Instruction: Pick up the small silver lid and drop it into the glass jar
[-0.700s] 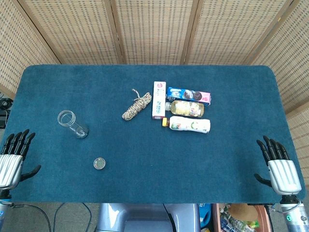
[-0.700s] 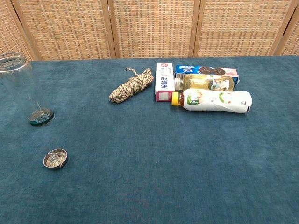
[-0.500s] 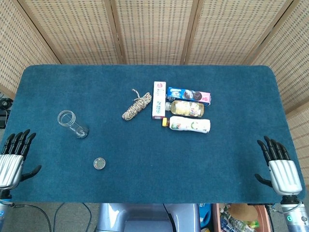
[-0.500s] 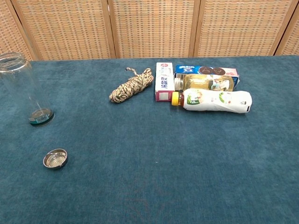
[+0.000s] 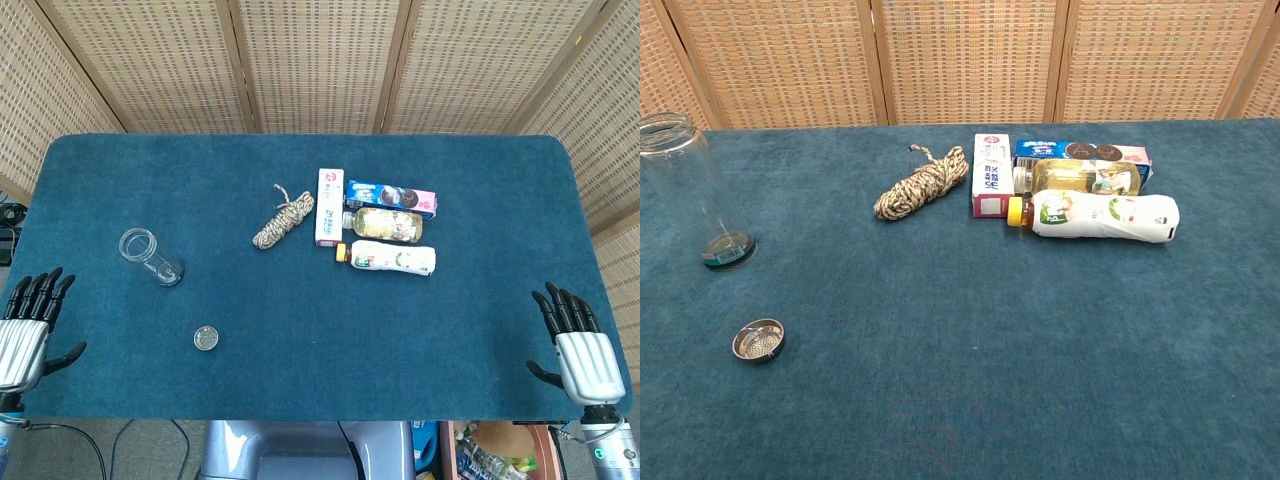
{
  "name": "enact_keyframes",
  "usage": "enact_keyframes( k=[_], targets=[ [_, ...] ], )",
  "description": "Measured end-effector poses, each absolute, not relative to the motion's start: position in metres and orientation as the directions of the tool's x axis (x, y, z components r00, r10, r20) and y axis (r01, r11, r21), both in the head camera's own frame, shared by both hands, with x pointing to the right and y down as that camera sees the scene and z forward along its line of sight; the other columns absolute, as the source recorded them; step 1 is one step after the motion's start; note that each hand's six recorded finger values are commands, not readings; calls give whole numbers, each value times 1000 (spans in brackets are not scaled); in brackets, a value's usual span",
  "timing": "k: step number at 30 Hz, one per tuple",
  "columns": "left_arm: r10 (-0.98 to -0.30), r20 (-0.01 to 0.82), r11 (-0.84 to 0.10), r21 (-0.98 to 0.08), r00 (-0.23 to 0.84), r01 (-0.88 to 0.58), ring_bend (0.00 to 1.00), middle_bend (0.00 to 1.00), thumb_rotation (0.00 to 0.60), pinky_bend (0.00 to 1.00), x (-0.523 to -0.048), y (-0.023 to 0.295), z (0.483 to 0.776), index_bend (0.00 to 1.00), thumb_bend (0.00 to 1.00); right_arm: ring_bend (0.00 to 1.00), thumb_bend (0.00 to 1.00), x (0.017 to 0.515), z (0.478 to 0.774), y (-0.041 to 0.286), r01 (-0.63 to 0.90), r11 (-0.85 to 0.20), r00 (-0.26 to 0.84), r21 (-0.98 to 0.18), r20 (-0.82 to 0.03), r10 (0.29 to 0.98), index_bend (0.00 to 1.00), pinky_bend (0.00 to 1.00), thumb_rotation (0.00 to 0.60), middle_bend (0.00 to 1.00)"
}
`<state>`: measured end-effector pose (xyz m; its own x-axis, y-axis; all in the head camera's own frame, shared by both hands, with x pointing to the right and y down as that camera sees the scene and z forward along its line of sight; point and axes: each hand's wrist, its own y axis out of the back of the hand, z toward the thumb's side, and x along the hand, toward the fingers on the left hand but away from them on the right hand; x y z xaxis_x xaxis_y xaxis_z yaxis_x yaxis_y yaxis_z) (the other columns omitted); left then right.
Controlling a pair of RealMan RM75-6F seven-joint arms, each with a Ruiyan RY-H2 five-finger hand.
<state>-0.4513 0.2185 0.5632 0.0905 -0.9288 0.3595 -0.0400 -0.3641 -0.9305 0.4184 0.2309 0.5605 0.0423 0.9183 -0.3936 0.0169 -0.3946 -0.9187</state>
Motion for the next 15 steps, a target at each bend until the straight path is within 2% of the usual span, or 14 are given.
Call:
enact_keyframes(
  k=[15],
  targets=[
    [-919, 377, -385, -921, 115, -51, 0, 0, 600, 0, -439, 222, 566, 5, 219, 0, 123, 422, 561, 231, 24, -403, 31, -915, -402, 915, 66, 139, 600, 0]
  ],
)
